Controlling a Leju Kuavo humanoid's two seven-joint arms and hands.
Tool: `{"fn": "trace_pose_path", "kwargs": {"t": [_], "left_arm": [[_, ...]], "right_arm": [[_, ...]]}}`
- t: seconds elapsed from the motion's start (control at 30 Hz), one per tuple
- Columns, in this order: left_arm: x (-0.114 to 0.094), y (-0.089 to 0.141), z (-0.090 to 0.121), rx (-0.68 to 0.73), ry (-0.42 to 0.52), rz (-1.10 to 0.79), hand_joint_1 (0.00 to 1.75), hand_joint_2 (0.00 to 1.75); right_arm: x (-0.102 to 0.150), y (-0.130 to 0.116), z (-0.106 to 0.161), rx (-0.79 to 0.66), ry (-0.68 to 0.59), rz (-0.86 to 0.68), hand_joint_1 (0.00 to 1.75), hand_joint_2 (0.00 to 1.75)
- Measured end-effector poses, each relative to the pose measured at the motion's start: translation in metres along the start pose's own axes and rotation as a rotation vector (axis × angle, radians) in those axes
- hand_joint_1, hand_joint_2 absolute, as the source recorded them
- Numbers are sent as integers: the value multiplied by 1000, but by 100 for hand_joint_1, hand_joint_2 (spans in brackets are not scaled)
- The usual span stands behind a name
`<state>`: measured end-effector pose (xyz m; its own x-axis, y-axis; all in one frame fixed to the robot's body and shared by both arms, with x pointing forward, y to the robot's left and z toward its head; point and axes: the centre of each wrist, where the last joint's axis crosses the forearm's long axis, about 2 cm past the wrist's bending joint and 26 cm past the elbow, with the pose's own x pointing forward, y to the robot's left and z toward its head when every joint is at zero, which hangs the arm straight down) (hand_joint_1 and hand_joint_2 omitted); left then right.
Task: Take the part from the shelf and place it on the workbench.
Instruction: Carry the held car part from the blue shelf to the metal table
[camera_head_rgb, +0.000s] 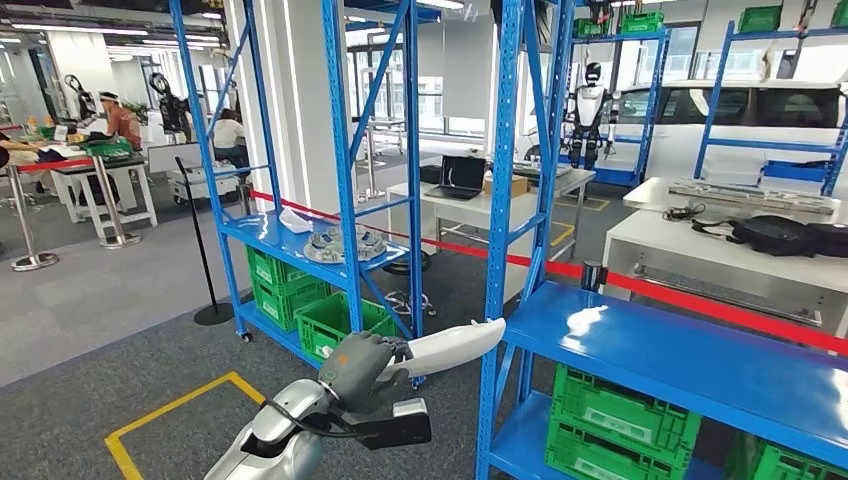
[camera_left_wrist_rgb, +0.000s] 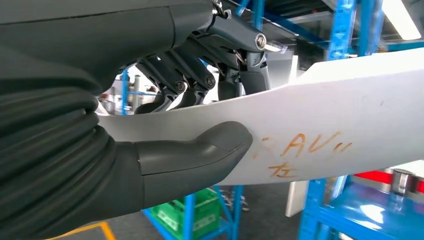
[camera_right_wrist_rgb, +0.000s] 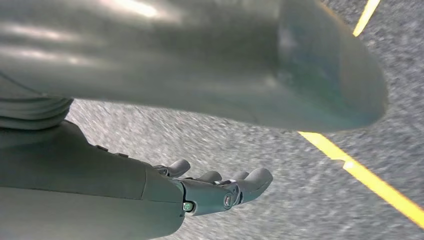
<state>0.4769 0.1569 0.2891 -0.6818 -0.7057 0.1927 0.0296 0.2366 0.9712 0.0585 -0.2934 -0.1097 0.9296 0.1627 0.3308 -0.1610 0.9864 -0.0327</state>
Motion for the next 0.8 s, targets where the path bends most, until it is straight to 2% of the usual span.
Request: {"fn": "trace_pose_path", "kwargs": {"t": [0.27,0.67,0.8], "left_arm": [[-6,4,3,1,23,-13,175,175],[-47,-5,37,41,61,-5,175,175],[-50,-3,40,57,54,3,175,175]], "right_arm": [[5,-1,-1,-5,-16,-14,0,0],[3,7,0,31,55,32,0,0],[-5,7,1,31,81,40,0,0]]}}
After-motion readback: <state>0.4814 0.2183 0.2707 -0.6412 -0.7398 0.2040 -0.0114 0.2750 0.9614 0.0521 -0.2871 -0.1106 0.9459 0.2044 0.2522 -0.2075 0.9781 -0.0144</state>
